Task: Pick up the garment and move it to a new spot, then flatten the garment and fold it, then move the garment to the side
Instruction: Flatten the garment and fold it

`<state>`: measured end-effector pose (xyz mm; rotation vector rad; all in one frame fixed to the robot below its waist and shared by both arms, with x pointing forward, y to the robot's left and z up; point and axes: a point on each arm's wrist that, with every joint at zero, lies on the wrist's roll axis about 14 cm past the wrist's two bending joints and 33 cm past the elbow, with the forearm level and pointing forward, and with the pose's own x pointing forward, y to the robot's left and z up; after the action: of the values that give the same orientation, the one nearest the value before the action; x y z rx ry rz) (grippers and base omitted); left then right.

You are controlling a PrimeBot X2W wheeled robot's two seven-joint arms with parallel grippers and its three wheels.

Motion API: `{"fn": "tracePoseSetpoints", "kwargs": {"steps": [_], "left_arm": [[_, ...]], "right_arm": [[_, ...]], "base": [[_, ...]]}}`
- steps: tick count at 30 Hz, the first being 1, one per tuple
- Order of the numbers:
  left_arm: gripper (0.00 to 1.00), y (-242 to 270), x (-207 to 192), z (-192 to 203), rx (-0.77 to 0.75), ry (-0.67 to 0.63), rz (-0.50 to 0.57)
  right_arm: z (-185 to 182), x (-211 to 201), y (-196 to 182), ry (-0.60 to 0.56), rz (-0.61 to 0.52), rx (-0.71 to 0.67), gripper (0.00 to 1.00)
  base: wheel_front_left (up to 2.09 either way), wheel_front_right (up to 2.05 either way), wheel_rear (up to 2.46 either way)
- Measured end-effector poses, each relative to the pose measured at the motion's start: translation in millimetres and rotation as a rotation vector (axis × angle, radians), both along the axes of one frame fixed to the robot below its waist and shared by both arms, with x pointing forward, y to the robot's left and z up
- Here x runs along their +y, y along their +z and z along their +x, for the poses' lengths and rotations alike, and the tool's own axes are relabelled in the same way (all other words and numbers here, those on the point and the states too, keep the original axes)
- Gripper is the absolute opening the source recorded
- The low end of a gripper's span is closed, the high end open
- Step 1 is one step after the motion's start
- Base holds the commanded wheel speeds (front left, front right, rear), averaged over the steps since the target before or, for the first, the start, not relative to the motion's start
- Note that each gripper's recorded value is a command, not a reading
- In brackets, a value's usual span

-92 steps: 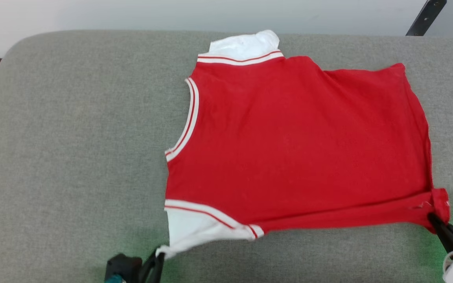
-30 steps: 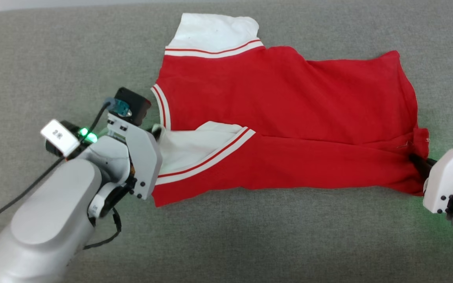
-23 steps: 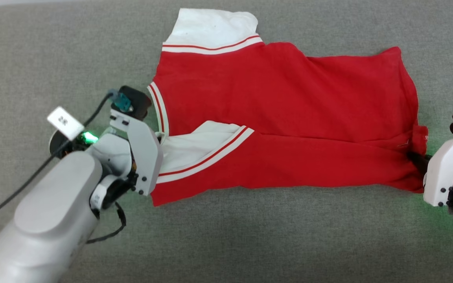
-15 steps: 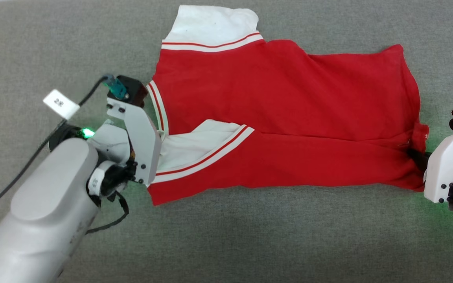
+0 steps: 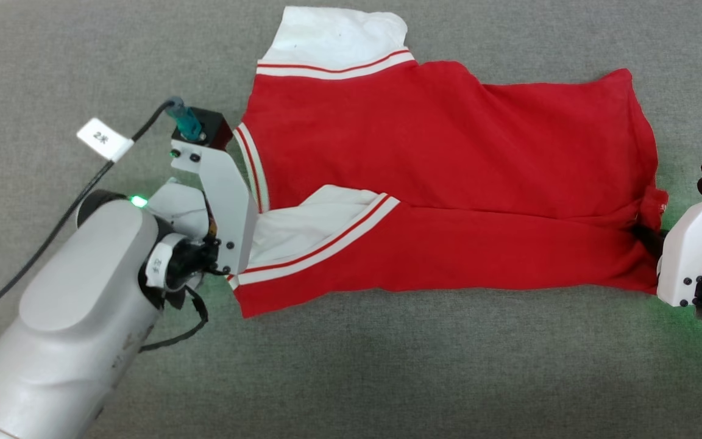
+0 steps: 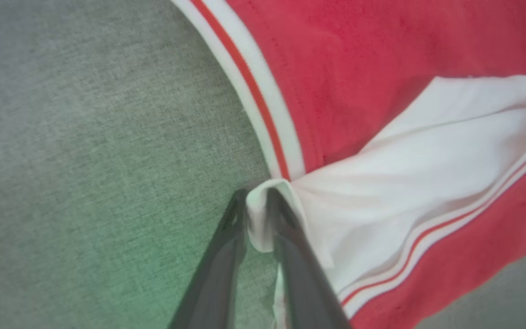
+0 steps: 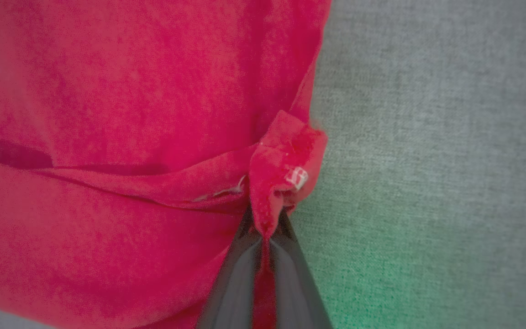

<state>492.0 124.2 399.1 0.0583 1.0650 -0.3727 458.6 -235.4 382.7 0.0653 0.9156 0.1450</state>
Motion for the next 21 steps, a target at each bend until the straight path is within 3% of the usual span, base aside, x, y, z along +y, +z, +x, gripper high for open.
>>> {"fn": "tracePoseSetpoints", "kwargs": {"steps": [12,13,15,16,21], "left_arm": [[1.00,15,9,13,-0.090,0.022,0.026],[1.00,16,10,14,-0.093,0.023,0.026],[1.00,17,11,13,-0.097,0.023,0.028],[1.00,19,11,13,-0.100,0.022,0.030],[1.00,28,12,10,-0.122,0.021,0.037]], "right_arm": [[8,1,-5,-0.004,-0.001,0.008,0.01],[8,1,-6,-0.008,0.001,0.016,0.09],[8,1,-7,-0.011,0.001,0.030,0.42],[8,1,-7,-0.007,-0.006,0.034,1.00],[10,-2,1,-0.017,-0.022,0.039,1.00]], "base": [[0.00,0.00,0.00],[0.00,0.00,0.00],[0.00,0.00,0.00],[0.00,0.00,0.00],[0.00,0.00,0.00]]}}
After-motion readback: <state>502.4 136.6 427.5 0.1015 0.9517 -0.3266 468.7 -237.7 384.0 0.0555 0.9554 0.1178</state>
